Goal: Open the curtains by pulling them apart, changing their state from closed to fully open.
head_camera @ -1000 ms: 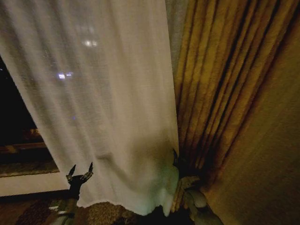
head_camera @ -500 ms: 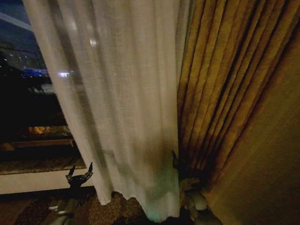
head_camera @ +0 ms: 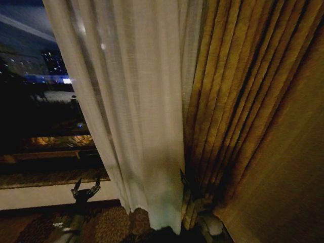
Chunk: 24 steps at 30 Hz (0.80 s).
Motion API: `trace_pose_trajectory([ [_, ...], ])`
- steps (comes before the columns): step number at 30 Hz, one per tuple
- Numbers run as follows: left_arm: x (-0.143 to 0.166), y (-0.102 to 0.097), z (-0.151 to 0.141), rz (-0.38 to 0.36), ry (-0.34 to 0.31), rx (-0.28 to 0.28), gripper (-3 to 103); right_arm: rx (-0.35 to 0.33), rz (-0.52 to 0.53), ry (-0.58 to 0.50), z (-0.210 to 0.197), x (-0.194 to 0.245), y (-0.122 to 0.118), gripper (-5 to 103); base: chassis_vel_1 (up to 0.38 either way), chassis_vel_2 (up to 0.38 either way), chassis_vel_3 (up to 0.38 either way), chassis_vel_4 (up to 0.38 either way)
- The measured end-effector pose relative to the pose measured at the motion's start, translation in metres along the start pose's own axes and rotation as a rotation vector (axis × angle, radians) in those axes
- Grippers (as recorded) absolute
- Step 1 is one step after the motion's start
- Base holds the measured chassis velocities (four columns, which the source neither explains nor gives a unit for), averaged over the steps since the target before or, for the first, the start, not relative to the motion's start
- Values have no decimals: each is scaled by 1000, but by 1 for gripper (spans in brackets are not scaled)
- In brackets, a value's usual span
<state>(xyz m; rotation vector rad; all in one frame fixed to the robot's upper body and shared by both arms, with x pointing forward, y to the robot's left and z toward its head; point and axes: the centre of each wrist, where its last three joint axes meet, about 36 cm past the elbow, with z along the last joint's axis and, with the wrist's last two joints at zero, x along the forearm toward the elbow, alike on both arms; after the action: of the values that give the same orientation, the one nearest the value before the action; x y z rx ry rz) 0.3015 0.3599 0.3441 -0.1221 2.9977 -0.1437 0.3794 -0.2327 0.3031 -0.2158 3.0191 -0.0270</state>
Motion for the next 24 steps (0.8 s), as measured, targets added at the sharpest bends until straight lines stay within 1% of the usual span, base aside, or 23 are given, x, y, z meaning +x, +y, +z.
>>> trace_pose_trajectory([
  [1,0,0,0,0,0,0,100,-1,0,0,0,0,1,85,0,0,0,0],
  [2,0,0,0,0,0,0,100,-1,0,0,0,0,1,85,0,0,0,0],
  [4,0,0,0,0,0,0,100,0,-1,-1,0,0,4,95,57,41,-28,-69],
  [5,0,0,0,0,0,0,100,3,-3,0,1,0,5,99,62,100,-107,-85],
  [9,0,0,0,0,0,0,100,6,-8,4,2,1,8,100,118,107,-118,-107],
  [14,0,0,0,0,0,0,100,2,-8,4,1,1,10,100,206,191,-195,-179],
  [19,0,0,0,0,0,0,100,5,-8,6,2,3,10,100,266,266,-238,-269],
  [24,0,0,0,0,0,0,100,6,-16,1,3,5,9,100,310,311,-332,-313],
])
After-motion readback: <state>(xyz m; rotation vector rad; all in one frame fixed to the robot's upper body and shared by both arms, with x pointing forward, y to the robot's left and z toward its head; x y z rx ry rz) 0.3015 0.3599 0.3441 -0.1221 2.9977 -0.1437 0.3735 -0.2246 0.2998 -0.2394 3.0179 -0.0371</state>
